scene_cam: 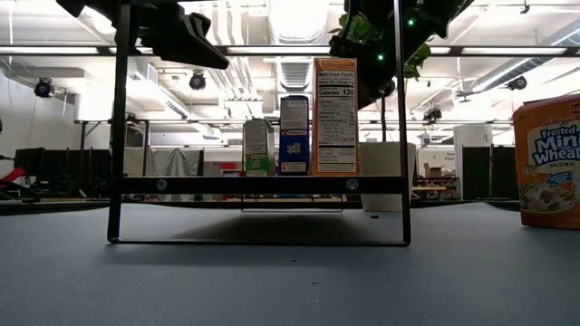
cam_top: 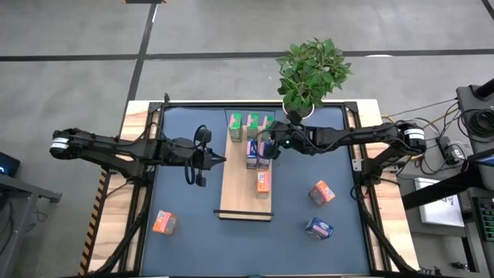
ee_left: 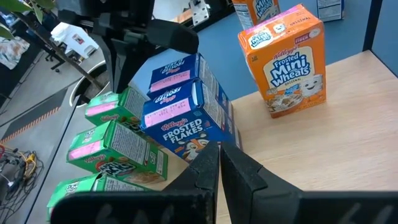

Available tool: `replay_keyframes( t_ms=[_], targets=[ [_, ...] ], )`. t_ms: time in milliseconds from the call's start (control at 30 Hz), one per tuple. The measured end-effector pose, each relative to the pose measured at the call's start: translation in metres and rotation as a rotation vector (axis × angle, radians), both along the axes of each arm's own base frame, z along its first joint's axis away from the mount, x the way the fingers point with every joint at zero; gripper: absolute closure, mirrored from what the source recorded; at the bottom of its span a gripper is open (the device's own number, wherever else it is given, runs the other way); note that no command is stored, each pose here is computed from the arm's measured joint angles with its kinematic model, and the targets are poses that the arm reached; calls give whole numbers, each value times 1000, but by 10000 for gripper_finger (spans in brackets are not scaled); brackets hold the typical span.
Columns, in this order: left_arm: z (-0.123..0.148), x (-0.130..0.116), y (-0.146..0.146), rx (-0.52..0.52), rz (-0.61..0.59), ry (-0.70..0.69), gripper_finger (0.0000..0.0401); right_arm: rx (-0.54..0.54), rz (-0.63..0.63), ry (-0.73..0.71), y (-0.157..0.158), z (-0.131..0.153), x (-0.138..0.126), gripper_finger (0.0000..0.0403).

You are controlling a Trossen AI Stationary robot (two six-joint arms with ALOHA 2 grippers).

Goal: Stack cereal on shelf
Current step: Adjust the green cereal boxes on the shelf, then put the right orange cereal box on the shelf aligned with the other orange cereal box

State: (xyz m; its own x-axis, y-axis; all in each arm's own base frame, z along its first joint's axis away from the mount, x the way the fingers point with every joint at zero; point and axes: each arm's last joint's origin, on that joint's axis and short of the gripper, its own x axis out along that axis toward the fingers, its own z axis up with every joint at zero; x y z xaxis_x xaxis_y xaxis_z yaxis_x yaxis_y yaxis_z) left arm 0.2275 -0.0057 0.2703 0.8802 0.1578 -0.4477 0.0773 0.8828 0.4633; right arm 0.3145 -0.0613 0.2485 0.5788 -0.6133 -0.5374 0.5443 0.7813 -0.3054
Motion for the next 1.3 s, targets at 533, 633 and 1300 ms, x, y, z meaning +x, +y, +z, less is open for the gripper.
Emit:
replay_keyframes(
  t_ms=[533, 633, 1300],
  targets=[
    [0, 0, 0, 0, 0, 0, 401, -58, 28, 65, -9, 0, -2, 394],
    [0, 0, 0, 0, 0, 1, 401, -63, 30, 71, -10, 0, -2, 394],
    [0, 0, 0, -3, 2, 0, 401, -44, 117, -69, 26, 31, -14, 394]
  ],
)
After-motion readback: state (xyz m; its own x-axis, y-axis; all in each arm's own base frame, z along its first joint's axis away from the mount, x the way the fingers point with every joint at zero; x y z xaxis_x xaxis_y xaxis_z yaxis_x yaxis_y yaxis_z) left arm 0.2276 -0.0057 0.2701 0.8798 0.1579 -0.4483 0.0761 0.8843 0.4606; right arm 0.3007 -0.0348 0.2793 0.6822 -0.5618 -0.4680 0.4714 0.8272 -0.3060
